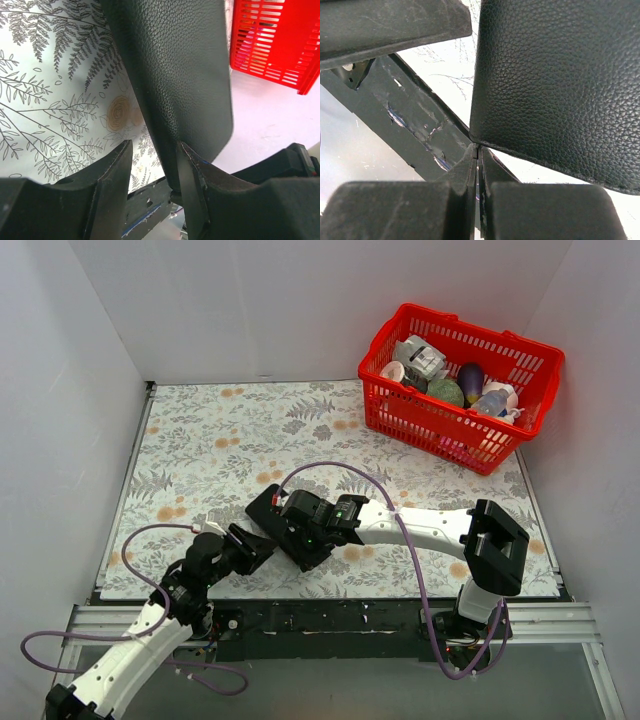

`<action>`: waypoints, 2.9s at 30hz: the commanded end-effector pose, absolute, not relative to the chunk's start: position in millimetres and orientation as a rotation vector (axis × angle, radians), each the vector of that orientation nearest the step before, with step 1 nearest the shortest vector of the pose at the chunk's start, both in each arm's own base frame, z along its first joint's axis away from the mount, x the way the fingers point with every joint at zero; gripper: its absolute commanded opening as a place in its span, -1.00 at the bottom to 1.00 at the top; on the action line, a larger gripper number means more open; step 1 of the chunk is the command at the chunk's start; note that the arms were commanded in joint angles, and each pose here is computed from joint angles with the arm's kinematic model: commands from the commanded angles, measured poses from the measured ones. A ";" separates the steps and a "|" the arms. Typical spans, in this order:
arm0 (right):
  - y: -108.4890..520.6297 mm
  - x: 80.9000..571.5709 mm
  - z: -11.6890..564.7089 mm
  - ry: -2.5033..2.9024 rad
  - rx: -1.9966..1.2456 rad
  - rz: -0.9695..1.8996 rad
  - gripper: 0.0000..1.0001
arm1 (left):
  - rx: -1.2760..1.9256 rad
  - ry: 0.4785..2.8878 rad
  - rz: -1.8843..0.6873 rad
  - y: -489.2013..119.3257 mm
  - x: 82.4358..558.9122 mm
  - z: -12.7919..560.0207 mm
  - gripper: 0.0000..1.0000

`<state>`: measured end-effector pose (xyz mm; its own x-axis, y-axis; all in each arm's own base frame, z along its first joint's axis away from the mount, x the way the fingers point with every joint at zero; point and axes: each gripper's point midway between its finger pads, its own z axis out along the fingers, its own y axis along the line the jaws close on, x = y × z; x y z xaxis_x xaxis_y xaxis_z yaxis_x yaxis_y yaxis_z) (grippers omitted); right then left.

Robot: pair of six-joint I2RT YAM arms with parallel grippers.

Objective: Sort the hair-cutting tools
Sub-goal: Zip the hairdressing tool bag at the center of the board.

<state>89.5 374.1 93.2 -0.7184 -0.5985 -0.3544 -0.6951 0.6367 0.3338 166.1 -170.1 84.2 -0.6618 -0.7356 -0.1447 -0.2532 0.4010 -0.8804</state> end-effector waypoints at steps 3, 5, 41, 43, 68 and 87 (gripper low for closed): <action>388.5 90.7 119.5 2.586 -1.062 0.754 -0.97 | -0.919 2.153 -1.240 -175.9 169.8 76.0 -0.21; 389.4 90.7 121.0 2.585 -1.060 0.759 -0.97 | -0.925 2.164 -1.235 -176.4 169.9 69.2 -0.20; 419.3 72.7 167.7 2.499 -1.104 0.976 -0.97 | -0.879 2.070 -1.254 -190.3 205.1 88.6 -0.13; 419.6 70.8 167.3 2.497 -1.110 0.977 -0.97 | -0.892 2.109 -1.229 -190.0 202.3 73.6 -0.12; 370.2 52.3 110.0 2.593 -1.067 0.827 -0.97 | -0.593 1.884 -1.233 -202.2 243.5 201.0 -1.00; 291.2 97.8 86.7 2.435 -0.988 0.412 -0.97 | -0.211 2.012 -1.520 -224.5 160.9 231.8 -1.00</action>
